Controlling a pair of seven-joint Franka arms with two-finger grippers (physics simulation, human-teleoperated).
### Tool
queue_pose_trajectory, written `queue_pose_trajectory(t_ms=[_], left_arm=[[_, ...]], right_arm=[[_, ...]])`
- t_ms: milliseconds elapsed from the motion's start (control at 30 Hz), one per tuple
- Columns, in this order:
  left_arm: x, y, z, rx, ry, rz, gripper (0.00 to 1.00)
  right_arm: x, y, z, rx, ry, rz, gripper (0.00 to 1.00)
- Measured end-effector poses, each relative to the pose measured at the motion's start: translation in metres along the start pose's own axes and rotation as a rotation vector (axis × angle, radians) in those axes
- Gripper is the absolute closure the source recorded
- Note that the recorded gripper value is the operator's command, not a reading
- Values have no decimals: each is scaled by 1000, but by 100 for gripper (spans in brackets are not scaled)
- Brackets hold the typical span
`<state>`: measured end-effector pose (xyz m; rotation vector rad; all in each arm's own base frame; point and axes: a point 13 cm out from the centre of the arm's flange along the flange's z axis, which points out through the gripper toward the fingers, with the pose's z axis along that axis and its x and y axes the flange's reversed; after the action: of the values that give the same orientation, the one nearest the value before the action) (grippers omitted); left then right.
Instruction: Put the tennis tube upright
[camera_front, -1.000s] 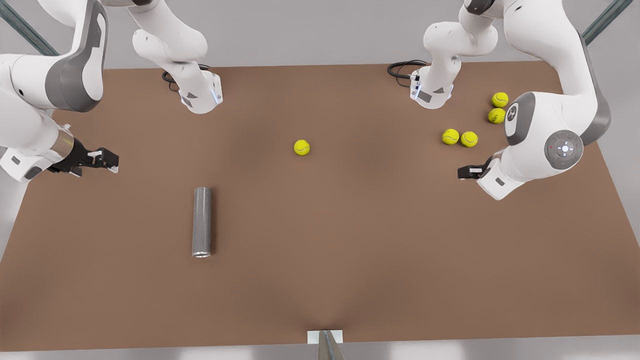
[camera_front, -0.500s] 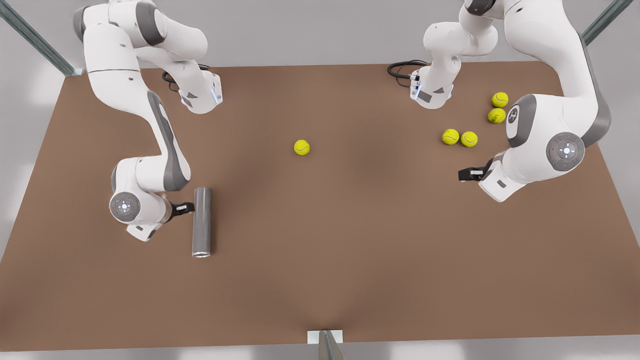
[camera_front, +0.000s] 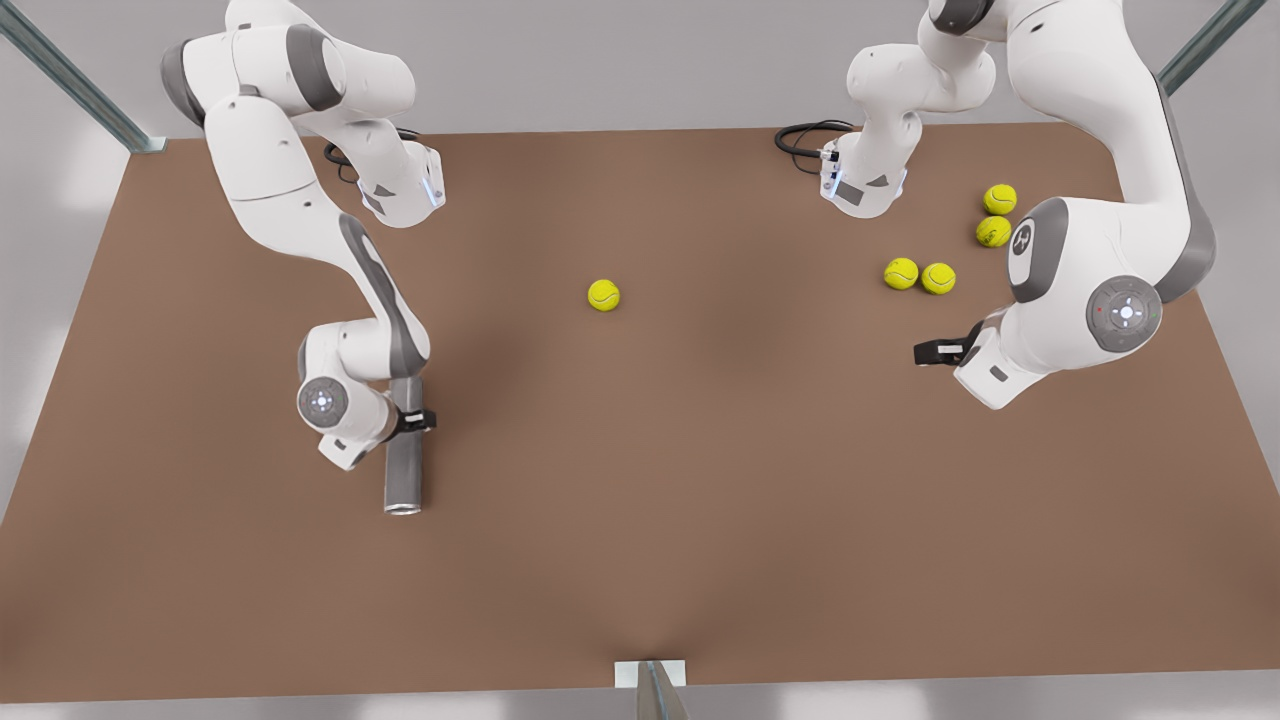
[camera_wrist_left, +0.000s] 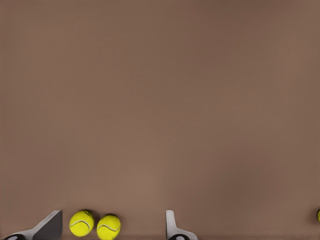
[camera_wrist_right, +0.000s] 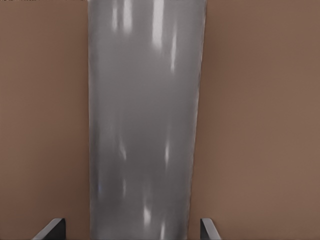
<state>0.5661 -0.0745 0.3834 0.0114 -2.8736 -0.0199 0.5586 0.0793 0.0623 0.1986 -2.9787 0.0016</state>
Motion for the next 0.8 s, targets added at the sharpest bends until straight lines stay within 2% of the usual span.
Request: queue_pose_trajectory(t_ms=[467, 500, 533, 600, 800], left_arm=[[0, 1, 7, -3, 22, -3, 0], [0, 1, 7, -4, 22, -4, 0], [0, 1, 7, -4, 23, -4, 0], [0, 1, 8, -4, 24, -3, 0], [2, 0, 7, -5, 28, -3, 0]], right_arm=[[8, -1, 38, -3, 7, 73, 0], [7, -1, 38, -3, 6, 76, 2], [7, -1, 38, -3, 5, 78, 17], [6, 0, 38, -8, 3, 83, 34], [-6, 0, 24, -13, -18, 83, 39]])
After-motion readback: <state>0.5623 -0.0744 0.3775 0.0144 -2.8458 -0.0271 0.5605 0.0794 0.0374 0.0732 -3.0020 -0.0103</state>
